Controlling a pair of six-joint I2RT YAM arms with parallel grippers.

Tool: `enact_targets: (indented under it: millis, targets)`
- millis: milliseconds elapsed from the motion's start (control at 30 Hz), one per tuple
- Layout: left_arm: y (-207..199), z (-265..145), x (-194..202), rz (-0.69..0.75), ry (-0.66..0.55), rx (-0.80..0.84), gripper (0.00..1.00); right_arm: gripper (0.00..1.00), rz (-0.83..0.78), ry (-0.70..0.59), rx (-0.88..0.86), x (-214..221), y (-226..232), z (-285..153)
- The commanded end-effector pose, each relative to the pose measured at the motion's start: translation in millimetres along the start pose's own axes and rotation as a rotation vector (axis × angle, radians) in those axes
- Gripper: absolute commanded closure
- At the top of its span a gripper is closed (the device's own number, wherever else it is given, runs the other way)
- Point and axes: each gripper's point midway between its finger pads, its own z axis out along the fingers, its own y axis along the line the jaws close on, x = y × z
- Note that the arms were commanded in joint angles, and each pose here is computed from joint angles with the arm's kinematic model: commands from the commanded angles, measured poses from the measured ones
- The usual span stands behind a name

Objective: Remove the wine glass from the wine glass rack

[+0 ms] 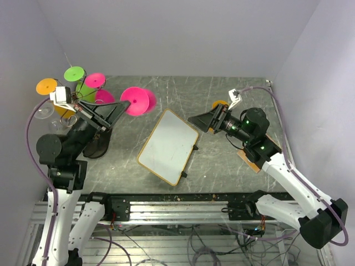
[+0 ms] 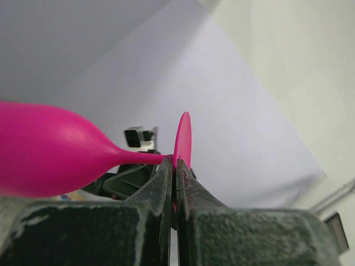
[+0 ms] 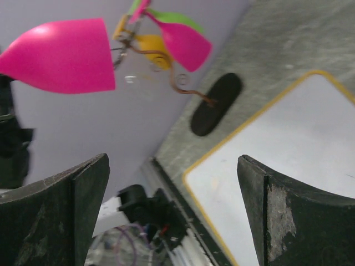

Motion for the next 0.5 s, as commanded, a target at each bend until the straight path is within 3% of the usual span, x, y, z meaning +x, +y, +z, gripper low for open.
enact_targets:
  millis: [0,133,300,467]
  targets:
    - [-51,-12,12,0.011,0.065,0.271,0.93,0.03,0.078,-0.051,-0.352,-15,67,-8]
    - [-69,-23,14,-0.068,0.08,0.422,0.93,0.04,0.11,-0.066,-0.524,-21,94,-12]
    - [-76,-30,17,-0.104,0.098,0.473,0.93,0.06,0.089,-0.067,-0.707,-28,124,-10]
    - [-79,-34,18,-0.111,0.091,0.472,0.93,0.17,0.11,-0.035,-0.845,-21,156,1]
